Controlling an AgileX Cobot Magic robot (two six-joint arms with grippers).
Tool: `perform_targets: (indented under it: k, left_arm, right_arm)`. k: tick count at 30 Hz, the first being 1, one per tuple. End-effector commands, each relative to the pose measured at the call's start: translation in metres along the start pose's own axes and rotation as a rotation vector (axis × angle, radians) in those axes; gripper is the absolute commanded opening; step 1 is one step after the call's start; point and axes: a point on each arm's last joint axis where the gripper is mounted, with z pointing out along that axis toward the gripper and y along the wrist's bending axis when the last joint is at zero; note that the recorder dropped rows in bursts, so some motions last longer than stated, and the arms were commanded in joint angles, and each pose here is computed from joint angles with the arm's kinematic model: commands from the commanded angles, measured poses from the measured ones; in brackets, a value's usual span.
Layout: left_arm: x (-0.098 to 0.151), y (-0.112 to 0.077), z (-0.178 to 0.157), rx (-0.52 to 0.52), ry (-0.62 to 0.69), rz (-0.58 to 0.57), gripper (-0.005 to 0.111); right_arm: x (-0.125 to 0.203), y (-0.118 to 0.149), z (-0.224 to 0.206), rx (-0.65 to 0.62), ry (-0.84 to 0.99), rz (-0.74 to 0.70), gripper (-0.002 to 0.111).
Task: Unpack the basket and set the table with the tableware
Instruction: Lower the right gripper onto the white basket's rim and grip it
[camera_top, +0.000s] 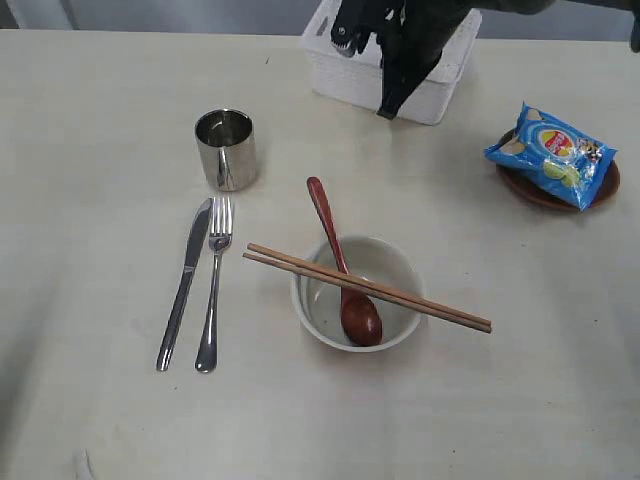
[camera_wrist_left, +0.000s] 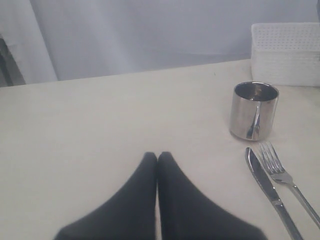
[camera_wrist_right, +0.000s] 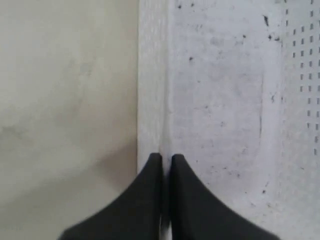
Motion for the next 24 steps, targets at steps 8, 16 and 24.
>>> perform_targets:
  k: [8, 16, 24]
  left_arm:
    - [0.0, 0.0, 0.0, -0.001, -0.009, -0.005, 0.0]
    - [0.0, 0.0, 0.0, -0.001, -0.009, -0.005, 0.0]
    - [0.0, 0.0, 0.0, -0.004, -0.009, 0.003, 0.0]
  right_arm:
    - [0.0, -0.012, 0.01, -0.202, -0.056, 0.142, -0.001]
    - [0.027, -0.035, 0.011, -0.007, 0.131, 0.306, 0.0]
    - [0.083, -0.045, 0.008, -0.038, 0.389, 0.834, 0.0]
